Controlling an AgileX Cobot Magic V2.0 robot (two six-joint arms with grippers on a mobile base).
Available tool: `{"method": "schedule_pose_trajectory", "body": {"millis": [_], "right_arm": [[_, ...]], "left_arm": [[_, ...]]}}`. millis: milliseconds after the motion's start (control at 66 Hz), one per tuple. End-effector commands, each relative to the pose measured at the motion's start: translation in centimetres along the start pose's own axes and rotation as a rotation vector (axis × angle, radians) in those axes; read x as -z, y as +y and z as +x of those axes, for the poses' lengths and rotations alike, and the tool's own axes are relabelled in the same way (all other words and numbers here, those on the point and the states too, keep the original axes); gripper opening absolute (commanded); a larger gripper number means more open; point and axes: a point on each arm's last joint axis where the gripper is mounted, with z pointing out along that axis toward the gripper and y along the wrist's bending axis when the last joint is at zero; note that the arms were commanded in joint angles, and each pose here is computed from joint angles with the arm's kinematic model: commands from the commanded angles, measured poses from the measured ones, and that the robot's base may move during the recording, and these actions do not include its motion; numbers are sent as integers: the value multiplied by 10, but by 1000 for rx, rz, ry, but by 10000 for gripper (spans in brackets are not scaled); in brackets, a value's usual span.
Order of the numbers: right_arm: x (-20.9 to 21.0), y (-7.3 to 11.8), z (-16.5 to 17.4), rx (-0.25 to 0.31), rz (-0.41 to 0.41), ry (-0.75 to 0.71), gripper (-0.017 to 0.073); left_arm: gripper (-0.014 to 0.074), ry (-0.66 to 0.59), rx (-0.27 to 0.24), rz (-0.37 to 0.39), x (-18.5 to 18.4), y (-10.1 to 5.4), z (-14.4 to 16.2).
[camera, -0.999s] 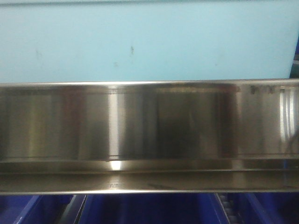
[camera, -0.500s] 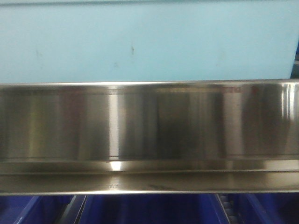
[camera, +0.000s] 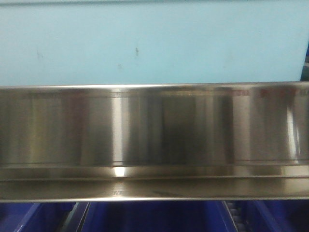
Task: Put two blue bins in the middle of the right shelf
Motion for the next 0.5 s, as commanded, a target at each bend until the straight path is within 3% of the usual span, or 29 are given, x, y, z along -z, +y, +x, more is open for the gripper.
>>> {"method": "schedule_pose_trajectory", "body": {"millis": [0, 91, 182, 303, 363, 485], "right_arm": [[-18, 8, -8, 18, -79, 98, 559], [-43, 19, -17, 25, -161, 222, 559], [-70, 29, -25, 40, -217, 365, 559], [-110, 37, -27, 55, -240, 567, 559], [-134, 40, -22, 55, -245, 686, 559], [-171, 43, -5, 31, -223, 855, 559]], "left_arm": [[601, 93, -9, 92, -17, -12, -8], [601, 218, -15, 148, -38, -23, -19], [601, 308, -13, 157, -59, -28, -29], [601, 382, 33, 106, -90, -26, -40], [600, 453, 80, 57, -112, -20, -37], [599, 570, 122, 26, -143, -12, -24]]}}
